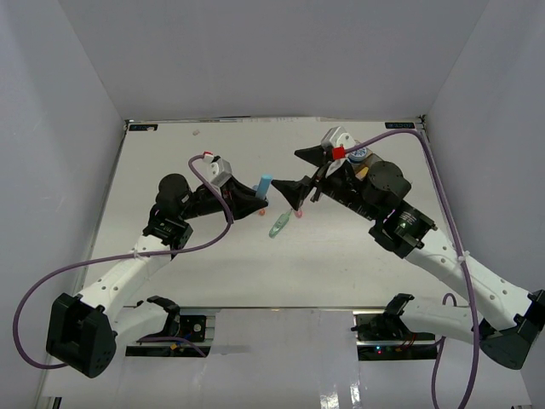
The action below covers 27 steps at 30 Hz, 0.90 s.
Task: Sort the stationery into containers
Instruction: Close the pen cap on the pen.
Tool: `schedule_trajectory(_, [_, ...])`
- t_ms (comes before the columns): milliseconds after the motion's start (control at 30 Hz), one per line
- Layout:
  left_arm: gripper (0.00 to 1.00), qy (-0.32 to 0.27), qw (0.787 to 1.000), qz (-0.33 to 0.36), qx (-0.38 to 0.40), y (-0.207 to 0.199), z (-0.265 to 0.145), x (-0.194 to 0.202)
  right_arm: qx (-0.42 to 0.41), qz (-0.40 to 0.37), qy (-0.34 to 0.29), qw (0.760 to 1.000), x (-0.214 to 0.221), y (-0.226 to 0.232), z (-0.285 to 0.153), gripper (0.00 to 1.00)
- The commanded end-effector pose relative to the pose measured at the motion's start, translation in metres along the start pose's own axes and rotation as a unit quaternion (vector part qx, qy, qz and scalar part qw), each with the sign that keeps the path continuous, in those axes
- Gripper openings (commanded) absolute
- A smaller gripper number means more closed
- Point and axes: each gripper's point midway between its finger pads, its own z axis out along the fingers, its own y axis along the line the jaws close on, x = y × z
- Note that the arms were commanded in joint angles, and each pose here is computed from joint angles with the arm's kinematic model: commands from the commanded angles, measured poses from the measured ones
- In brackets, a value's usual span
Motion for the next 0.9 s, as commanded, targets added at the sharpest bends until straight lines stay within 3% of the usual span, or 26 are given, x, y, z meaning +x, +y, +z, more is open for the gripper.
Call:
schedule_trajectory(0, [0.12,0.001,0.999,0.032,0.038,-0.014,-0.001,-0.01,-0.088,-0.01,-0.008,0.996,-0.017,0.019,-0.001,0.94])
schedule_trajectory(267, [0.12,-0.001,0.998,0.056,0.039,-0.019,-0.005,-0.013,-0.139,0.015,0.026,0.99,0.004,0.032,0.015,0.85])
schedule_trajectory(867, [0.11,0.001,0.996,0.07,0.059,-0.027,-0.008,-0.013,-0.157,0.033,0.046,0.986,0.017,0.03,0.028,0.76])
